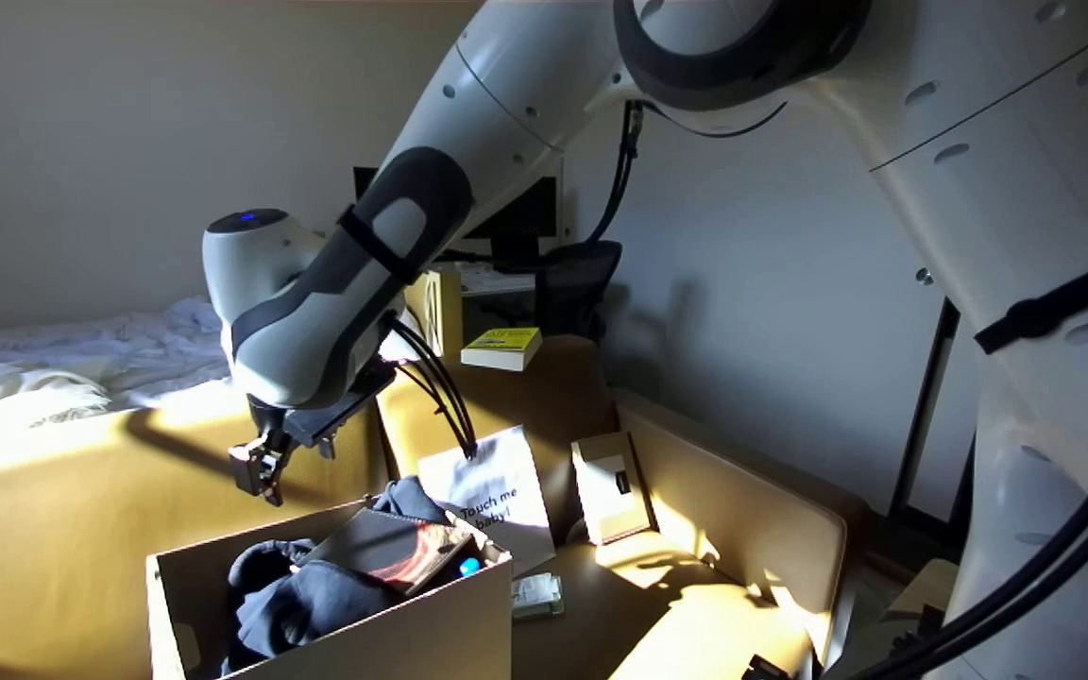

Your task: Pick up the book and put it in the box

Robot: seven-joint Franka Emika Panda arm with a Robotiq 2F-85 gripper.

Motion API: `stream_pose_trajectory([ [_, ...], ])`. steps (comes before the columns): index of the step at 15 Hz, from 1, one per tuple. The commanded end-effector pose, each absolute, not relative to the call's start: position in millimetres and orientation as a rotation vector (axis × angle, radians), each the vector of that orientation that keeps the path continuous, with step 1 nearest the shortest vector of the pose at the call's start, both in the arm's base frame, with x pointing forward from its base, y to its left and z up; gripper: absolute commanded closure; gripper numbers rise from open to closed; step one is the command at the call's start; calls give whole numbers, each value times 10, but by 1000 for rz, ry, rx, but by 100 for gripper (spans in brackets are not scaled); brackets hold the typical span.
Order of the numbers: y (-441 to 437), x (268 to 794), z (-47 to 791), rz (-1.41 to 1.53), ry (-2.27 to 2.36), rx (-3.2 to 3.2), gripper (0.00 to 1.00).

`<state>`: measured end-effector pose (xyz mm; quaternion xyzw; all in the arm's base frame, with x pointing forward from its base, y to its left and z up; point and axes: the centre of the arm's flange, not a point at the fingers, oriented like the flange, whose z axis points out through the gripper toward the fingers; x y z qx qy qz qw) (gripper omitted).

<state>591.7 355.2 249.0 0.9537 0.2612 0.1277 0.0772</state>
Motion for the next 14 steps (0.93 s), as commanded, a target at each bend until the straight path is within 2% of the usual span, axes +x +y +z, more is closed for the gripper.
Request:
stream_pose_trajectory([
  [1,3220,5444,3192,491,674,2823,0],
  [7,2325,5171,3954,596,183,2977,0],
  [14,674,4896,4208,534,-400,2973,0],
])
